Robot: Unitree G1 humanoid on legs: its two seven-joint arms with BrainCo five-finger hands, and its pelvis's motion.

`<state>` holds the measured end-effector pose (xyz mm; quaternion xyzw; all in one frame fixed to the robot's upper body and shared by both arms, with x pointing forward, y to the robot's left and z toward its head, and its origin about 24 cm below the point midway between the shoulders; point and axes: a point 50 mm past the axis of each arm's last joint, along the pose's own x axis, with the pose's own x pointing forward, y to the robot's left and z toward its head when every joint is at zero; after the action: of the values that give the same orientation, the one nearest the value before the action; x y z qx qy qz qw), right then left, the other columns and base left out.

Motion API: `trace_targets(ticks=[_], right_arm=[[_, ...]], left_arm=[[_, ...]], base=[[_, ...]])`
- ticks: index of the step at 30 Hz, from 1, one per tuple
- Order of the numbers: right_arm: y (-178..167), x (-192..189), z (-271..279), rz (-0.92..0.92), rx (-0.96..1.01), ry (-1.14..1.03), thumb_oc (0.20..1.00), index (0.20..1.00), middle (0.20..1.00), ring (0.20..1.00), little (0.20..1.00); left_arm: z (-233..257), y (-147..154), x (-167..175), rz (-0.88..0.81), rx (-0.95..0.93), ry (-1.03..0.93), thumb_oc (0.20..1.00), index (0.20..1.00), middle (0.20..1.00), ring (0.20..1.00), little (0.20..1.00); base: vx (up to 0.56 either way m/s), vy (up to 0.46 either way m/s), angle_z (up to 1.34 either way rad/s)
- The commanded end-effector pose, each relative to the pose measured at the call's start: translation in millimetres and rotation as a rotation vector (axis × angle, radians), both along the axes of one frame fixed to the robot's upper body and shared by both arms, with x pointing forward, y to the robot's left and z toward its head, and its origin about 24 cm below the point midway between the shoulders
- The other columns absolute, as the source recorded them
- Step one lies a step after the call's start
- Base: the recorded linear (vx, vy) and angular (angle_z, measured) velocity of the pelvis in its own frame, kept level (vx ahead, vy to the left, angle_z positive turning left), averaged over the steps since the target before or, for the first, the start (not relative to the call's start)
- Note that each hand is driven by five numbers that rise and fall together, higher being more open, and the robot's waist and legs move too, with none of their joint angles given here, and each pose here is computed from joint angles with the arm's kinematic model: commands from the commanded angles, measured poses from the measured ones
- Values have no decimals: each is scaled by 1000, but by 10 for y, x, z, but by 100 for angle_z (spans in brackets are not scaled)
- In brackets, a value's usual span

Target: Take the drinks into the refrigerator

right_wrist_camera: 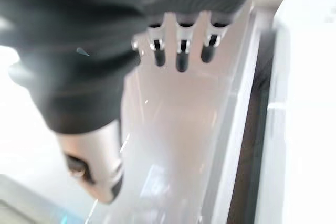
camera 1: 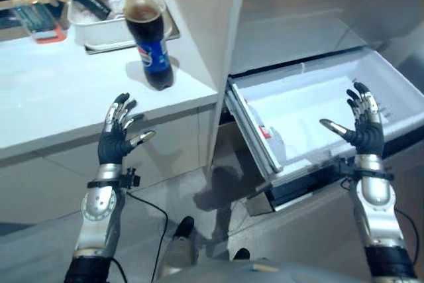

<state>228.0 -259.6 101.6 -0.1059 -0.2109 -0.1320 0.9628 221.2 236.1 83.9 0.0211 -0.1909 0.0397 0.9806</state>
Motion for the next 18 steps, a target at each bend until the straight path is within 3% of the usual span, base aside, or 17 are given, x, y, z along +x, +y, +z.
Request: trace_targets(ticks=[1, 18], right_arm=[[-34, -13, 321, 11, -60, -160, 1000, 1000, 1000, 1000, 1000], [40, 7, 192, 78, -33, -89, 1000, 1000, 1000, 1000, 1000]], left_arm=[[344, 21, 21, -7, 32, -175, 1000, 1000, 1000, 1000, 1000], [425, 23, 109, 87, 53, -213, 1000, 1000, 1000, 1000, 1000]], base=[[-5, -6, 36], [3, 6, 4]])
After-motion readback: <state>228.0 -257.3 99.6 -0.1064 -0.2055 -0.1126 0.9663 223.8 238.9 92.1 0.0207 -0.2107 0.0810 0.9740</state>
